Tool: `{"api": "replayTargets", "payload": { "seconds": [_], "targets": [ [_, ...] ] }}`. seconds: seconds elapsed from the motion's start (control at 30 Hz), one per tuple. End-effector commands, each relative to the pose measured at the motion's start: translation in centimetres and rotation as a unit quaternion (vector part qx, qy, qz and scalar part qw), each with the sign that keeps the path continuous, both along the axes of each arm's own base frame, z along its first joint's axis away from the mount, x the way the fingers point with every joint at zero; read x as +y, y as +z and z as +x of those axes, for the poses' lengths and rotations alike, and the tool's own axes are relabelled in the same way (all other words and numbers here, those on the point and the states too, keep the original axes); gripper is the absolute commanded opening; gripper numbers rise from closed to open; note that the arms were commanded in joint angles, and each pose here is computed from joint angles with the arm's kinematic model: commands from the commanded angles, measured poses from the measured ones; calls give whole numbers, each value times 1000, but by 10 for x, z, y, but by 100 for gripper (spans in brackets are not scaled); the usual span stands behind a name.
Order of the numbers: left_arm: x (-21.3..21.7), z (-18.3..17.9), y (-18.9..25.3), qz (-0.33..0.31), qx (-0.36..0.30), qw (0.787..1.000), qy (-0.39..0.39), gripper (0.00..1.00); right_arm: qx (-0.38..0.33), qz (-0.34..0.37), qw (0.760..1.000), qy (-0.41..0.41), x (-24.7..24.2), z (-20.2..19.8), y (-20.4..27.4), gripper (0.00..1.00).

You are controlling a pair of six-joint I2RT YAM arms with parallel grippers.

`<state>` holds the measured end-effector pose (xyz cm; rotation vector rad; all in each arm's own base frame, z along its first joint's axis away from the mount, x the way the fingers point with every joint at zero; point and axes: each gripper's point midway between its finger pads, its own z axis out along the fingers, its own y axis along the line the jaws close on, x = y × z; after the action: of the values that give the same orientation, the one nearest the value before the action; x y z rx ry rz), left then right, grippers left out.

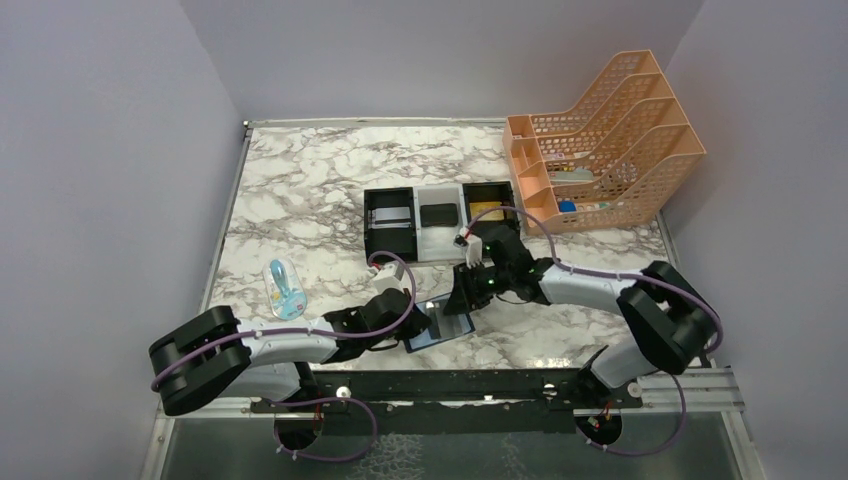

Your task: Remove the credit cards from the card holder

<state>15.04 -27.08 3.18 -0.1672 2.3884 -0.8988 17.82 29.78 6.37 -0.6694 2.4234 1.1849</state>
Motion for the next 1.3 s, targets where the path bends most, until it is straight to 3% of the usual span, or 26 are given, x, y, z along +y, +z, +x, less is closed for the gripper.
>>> {"api": "replayTargets", "payload": {
  "seconds": [0.0, 0.13, 0.43, 0.63, 0.83, 1.1, 1.27],
  "targets": [
    [-2, 2, 0, 5, -8, 1000, -1, 0, 55, -15, 997, 42, 0, -19, -26, 29],
    [-4, 2, -1, 7, -4, 1000, -2, 1, 66, -50, 996, 11, -11, -18, -49, 29],
    [-8, -1, -8, -5, 14, 1000, 1, 25, 82, -69, 993, -47, -25, -21, -65, 29],
    [-10, -5, -12, -30, 29, 999, 8, 28, 85, -74, 992, -59, -28, -22, -70, 29],
    [-16, -7, -3, -61, 18, 998, -4, 23, 90, -74, 991, -63, -30, -24, -73, 29],
    [-20, -7, 12, -85, 5, 996, -15, 1, 95, -72, 990, -81, -30, -22, -76, 29],
    [-9, -6, 12, -92, -2, 996, 7, 0, 78, -82, 988, -101, -35, -15, -73, 28]
  ]
}}
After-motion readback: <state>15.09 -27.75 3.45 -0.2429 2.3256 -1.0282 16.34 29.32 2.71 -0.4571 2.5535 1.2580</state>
